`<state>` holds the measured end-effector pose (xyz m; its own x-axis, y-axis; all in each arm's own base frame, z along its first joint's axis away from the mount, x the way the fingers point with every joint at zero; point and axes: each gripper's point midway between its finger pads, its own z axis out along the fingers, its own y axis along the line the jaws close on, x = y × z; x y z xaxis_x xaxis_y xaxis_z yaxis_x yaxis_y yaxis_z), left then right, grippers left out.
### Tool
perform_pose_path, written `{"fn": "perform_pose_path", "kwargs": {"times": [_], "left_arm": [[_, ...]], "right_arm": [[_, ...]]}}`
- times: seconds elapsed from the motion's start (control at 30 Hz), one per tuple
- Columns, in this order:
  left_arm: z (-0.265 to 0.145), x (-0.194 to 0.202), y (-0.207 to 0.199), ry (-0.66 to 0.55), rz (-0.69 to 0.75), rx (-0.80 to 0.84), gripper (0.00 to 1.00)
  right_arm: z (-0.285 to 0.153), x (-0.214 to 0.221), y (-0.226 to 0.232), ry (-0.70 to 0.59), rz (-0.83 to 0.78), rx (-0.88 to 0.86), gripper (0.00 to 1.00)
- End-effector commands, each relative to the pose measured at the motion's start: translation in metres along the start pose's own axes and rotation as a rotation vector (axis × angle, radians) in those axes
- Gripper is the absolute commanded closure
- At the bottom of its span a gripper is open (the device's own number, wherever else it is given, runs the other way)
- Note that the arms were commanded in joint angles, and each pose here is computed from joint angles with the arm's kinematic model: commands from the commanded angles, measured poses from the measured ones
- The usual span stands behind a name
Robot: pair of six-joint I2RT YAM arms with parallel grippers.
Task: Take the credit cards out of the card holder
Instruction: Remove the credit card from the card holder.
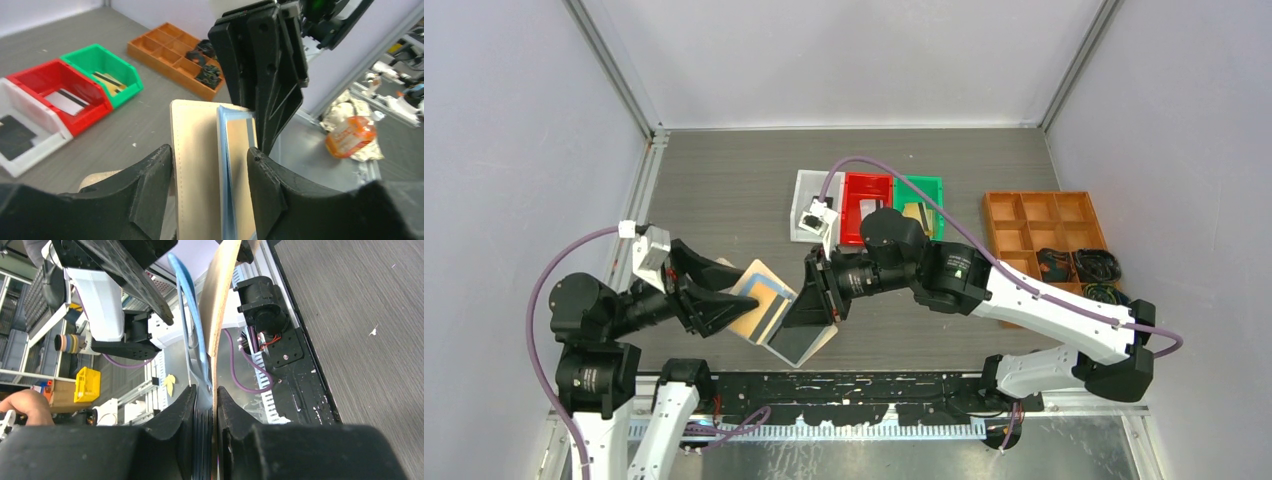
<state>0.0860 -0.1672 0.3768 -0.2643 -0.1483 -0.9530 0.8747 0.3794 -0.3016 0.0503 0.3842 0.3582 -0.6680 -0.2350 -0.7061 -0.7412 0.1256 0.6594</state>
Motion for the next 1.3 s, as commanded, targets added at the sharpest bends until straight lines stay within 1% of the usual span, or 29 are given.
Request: {"fn": "perform_pose_path", "kwargs": {"times": [0.0, 0.07, 0.13, 0.37, 0.43, 0.63, 0.83, 0.9, 1.0, 1.13, 1.27], "left_arm": [[0.004, -0.013, -0.015, -0.005, -0.14, 0.099, 0.43], [0.006, -0.01, -0.015, 0.014, -0.201, 0.124, 0.41], [0.006, -0.007, -0.016, 0.03, -0.23, 0.139, 0.41], [0.002, 0.005, -0.019, 0.058, -0.2, 0.153, 0.42], [0.001, 0.007, -0.021, 0.07, -0.2, 0.162, 0.45], [-0.002, 0.012, -0.027, 0.102, -0.216, 0.193, 0.58], [-0.002, 0.011, -0.027, 0.101, -0.22, 0.188, 0.63], [-0.001, 0.01, -0.027, 0.099, -0.227, 0.186, 0.62], [-0.001, 0.009, -0.028, 0.103, -0.25, 0.187, 0.53], [0.0, 0.012, -0.026, 0.105, -0.308, 0.188, 0.44], [-0.002, 0.015, -0.028, 0.11, -0.322, 0.196, 0.43]], "right_arm": [[-0.016, -0.02, 0.031, -0.087, -0.119, -0.113, 0.99], [-0.017, -0.02, 0.031, -0.084, -0.13, -0.111, 0.99], [-0.017, -0.02, 0.031, -0.079, -0.139, -0.106, 0.99], [-0.017, -0.022, 0.032, -0.066, -0.156, -0.103, 0.99], [-0.017, -0.023, 0.032, -0.064, -0.162, -0.101, 0.99], [-0.02, -0.025, 0.035, -0.069, -0.177, -0.104, 0.99], [-0.021, -0.026, 0.039, -0.069, -0.182, -0.121, 0.99], [-0.021, -0.026, 0.04, -0.069, -0.183, -0.123, 0.99], [-0.021, -0.026, 0.042, -0.071, -0.185, -0.133, 0.99], [-0.02, -0.028, 0.044, -0.072, -0.188, -0.144, 0.99], [-0.018, -0.028, 0.042, -0.063, -0.187, -0.137, 0.99]]}}
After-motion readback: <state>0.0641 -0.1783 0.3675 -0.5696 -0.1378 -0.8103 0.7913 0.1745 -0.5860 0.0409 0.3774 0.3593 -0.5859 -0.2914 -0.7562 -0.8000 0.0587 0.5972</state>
